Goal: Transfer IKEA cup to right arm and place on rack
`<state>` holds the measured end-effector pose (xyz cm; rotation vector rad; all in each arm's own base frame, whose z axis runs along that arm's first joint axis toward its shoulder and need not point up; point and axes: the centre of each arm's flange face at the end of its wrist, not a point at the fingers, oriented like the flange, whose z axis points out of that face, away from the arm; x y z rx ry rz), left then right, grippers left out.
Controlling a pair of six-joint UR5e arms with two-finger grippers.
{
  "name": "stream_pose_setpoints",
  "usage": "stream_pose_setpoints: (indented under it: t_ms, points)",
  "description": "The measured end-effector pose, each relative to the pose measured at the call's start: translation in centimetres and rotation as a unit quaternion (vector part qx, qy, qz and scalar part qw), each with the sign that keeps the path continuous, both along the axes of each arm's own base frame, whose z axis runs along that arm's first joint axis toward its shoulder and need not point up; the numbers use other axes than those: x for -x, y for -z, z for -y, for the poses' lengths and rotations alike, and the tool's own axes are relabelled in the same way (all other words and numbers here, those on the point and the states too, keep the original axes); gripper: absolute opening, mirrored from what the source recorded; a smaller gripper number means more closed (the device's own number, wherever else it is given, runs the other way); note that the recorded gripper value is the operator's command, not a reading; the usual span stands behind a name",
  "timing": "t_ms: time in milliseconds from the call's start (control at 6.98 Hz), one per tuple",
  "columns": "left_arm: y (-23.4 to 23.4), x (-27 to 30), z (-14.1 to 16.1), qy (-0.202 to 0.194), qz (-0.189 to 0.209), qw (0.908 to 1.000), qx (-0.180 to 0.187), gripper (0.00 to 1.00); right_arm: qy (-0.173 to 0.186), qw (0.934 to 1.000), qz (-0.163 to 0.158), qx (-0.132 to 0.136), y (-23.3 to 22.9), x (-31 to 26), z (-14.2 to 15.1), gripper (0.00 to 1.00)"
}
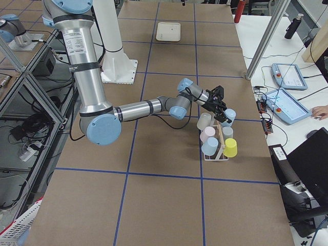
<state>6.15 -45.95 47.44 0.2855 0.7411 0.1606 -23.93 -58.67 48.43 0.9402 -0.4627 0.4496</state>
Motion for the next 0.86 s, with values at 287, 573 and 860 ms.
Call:
stream_pose_setpoints:
  t_ms: [287,573,860]
  points:
    - [0.1,0.0,0.0,0.001,-0.001,1.0,0.0,1.0,0.007,1.0,0.001,-0.001,0.2,0.9,-0.2,0.99]
    - [0.3,0.0,-0.1,0.001,-0.003,1.0,0.0,1.0,0.011,0.9999,-0.001,-0.001,0.1,1.6,-0.3,1.0]
    - [0.4,-0.1,0.0,0.0,-0.006,1.0,0.001,1.0,0.017,0.9998,-0.011,-0.006,0.4,1.7,-0.3,1.0]
